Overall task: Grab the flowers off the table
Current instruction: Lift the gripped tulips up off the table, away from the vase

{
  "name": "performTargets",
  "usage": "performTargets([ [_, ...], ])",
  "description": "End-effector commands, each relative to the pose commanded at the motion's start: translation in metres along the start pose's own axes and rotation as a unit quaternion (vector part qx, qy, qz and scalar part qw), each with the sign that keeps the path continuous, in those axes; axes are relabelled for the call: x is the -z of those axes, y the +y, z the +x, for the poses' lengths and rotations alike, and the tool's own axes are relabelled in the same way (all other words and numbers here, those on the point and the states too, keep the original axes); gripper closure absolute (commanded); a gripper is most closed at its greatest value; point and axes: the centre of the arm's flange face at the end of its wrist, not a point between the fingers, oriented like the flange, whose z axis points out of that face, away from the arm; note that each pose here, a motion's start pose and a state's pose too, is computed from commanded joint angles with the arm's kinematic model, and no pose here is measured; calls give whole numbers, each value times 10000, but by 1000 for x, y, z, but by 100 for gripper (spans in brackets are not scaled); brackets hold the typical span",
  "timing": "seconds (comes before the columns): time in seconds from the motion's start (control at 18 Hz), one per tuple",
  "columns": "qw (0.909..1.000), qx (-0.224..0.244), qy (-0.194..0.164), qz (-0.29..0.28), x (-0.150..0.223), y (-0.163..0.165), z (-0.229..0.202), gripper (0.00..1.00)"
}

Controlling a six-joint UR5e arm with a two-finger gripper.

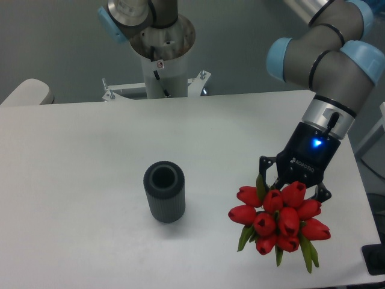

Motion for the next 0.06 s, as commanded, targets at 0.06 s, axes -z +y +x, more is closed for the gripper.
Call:
performTargets([
  [0.06,10000,-4,6,-1,-1,0,1,72],
])
